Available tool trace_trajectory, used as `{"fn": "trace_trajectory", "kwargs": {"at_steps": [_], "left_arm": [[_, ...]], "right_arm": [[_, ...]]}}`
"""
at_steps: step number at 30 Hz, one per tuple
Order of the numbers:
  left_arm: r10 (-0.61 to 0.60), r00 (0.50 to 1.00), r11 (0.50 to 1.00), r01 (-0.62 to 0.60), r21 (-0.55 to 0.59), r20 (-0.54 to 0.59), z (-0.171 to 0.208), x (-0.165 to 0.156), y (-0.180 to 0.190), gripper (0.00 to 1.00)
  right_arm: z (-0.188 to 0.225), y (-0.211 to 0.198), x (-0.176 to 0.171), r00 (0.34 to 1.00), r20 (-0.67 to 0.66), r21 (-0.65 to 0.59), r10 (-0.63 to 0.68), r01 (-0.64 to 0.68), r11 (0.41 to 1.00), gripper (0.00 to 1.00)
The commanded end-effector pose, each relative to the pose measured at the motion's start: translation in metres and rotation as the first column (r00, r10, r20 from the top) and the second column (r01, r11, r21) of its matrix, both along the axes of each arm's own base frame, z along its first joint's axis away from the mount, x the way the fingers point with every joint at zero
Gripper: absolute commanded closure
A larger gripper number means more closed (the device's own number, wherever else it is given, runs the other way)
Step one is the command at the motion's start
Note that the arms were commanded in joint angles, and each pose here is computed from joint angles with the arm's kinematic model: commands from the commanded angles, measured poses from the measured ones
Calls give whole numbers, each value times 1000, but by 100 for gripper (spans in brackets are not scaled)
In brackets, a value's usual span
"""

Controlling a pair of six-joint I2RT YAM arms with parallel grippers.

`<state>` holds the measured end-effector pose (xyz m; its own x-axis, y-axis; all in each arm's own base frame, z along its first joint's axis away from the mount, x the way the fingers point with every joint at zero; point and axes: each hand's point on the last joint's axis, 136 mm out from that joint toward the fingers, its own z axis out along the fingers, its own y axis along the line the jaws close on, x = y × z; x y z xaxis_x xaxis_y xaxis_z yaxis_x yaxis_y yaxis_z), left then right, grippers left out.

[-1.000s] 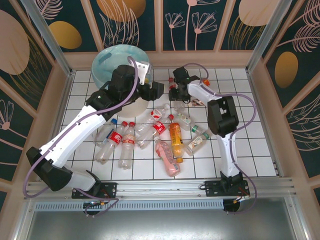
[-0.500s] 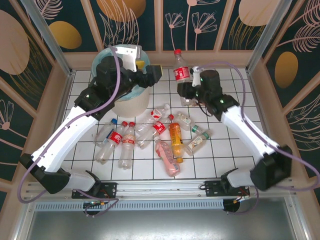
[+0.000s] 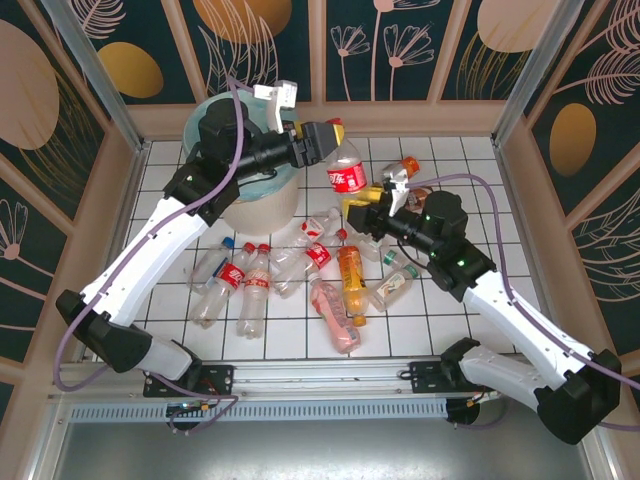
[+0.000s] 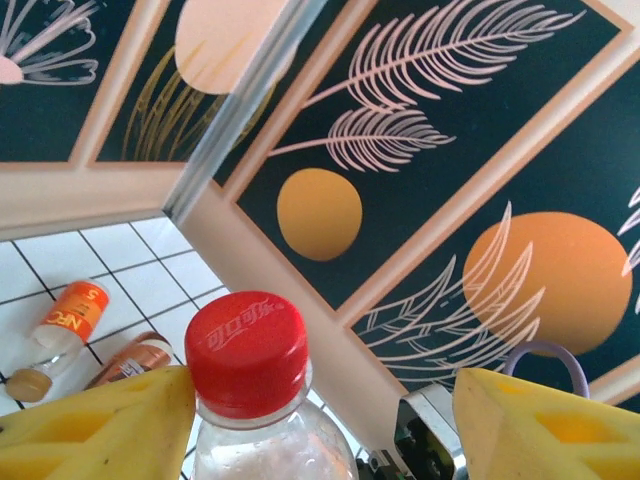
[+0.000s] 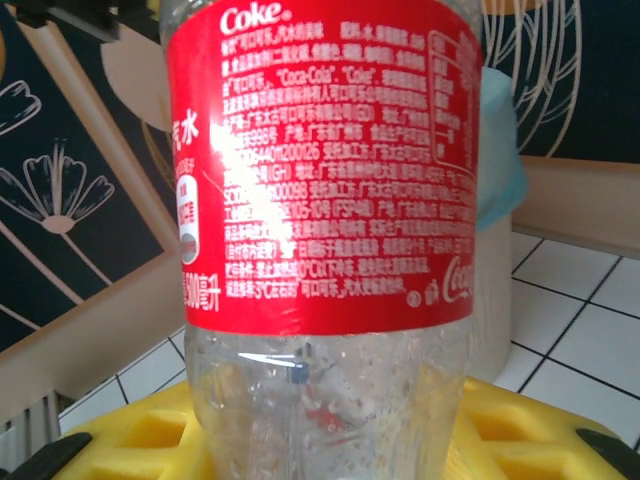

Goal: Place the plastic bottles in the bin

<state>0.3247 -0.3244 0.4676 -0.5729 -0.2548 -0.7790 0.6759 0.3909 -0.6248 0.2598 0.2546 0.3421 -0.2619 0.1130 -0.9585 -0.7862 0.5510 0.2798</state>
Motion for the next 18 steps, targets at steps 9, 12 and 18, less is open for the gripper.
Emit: {"fn": "trace_trajectory", "kwargs": {"at_steps": [9,12,18], "left_arm": [[52,999,998,-52,42,7,-7,1,10,35],[65,998,996,-66,60,15,-10,3,12,49],[86,995,995,-89,54,44,-3,3,16,68]], "right_arm": [[27,19,-29,981,118,36,154,-159,987,60],[26,21,-30,981,112,32,158,-162,986,60],[24,19,-23,990,88,31,112,-115,993,51]]}}
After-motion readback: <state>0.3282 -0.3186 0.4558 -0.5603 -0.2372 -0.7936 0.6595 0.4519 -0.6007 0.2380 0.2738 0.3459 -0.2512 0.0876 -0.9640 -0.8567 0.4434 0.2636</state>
